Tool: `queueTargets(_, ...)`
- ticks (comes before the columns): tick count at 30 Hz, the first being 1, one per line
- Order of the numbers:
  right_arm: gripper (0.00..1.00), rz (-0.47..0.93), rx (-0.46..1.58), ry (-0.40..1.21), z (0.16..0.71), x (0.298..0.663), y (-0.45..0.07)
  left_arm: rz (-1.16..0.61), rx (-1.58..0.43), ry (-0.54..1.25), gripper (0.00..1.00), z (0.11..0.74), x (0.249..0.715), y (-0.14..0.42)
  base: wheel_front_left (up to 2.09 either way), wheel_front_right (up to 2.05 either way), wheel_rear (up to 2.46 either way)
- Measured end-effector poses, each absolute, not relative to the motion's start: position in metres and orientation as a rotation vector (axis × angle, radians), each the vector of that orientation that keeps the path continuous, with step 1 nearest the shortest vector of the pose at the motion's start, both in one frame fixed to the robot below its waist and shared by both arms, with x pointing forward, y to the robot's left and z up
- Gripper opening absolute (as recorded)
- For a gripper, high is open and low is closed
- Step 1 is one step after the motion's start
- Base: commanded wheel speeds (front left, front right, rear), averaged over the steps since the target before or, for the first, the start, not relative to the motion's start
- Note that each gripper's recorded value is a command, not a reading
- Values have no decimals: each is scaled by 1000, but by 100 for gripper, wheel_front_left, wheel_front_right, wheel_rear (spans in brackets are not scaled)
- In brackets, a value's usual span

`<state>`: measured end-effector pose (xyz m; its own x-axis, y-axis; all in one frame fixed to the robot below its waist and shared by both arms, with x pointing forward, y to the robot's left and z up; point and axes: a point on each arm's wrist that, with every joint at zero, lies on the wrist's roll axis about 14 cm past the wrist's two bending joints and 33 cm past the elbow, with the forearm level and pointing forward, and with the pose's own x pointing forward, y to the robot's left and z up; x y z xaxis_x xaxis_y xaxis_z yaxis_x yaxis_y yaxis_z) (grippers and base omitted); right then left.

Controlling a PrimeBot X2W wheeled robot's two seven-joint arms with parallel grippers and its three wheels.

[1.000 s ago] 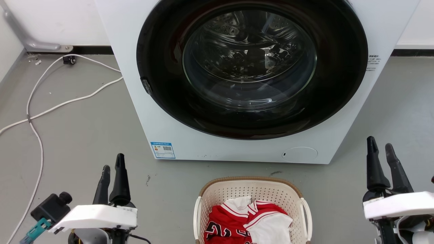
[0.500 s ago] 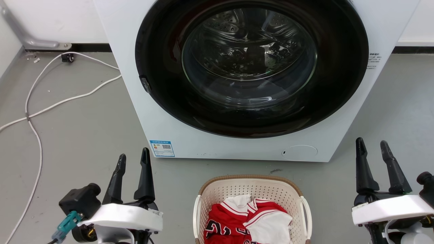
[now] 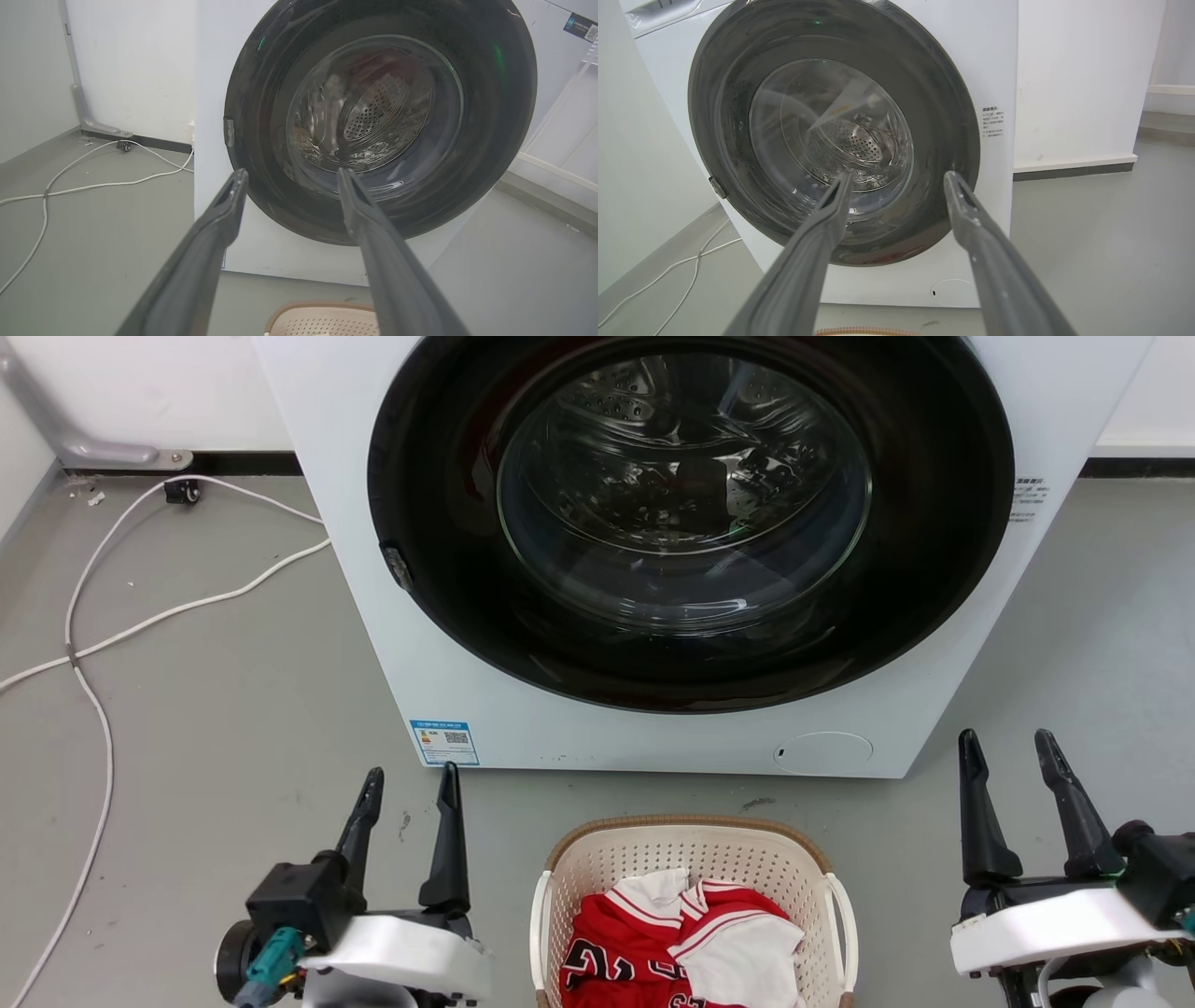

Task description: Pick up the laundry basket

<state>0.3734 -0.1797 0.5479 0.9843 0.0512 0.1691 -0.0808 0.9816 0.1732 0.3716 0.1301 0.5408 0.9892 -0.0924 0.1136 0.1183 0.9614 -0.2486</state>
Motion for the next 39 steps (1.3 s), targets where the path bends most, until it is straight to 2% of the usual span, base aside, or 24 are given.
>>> queueTargets(18, 100, 68, 28, -102, 522, 369, -180, -179, -145, -73, 100, 520, 363, 111, 0, 0, 0)
queueTargets(29, 100, 44, 65, -72, 508, 365, -186, -166, -143, -75, 100, 515, 360, 113, 0, 0, 0)
queueTargets(39, 100, 57, 28, -51, 498, 364, -183, -205, -46, -75, 100, 507, 356, 106, 0, 0, 0)
